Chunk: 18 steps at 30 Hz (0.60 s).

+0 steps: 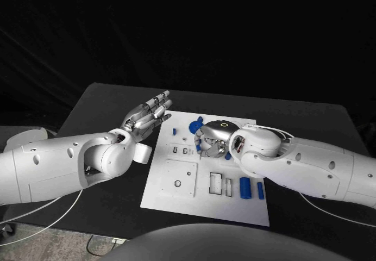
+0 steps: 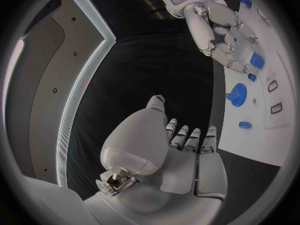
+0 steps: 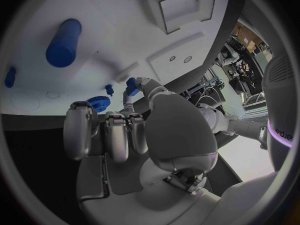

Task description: Assemble the parts on the task board

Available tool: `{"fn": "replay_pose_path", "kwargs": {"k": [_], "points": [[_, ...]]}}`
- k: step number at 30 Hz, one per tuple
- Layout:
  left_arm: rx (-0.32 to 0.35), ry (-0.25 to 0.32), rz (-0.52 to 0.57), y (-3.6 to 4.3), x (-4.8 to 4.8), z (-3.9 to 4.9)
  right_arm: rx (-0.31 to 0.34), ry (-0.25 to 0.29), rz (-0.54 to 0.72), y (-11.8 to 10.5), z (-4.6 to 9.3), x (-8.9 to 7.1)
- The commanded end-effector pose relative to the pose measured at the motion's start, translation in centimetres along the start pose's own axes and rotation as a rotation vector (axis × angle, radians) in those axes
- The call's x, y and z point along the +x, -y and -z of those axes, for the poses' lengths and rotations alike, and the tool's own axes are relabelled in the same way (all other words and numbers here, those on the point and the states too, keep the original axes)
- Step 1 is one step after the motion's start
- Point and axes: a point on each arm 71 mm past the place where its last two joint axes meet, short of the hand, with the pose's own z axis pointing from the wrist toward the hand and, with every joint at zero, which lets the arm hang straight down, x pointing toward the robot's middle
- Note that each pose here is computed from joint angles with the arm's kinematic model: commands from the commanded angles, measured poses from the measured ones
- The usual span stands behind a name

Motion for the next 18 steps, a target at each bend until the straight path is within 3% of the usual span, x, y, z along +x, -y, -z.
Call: {"fn": "replay_pose_path", "kwargs": {"k": [1,18], "points": [[0.007,-0.021,0.011,0.06,0.24,-0.08,0.02,-0.026,0.032,0.13,-0.2,0.27],[0.006,-0.021,0.01,-0.01,0.26,-0.15,0.014,-0.029,0.042,-0.05,-0.64,0.5]]}}
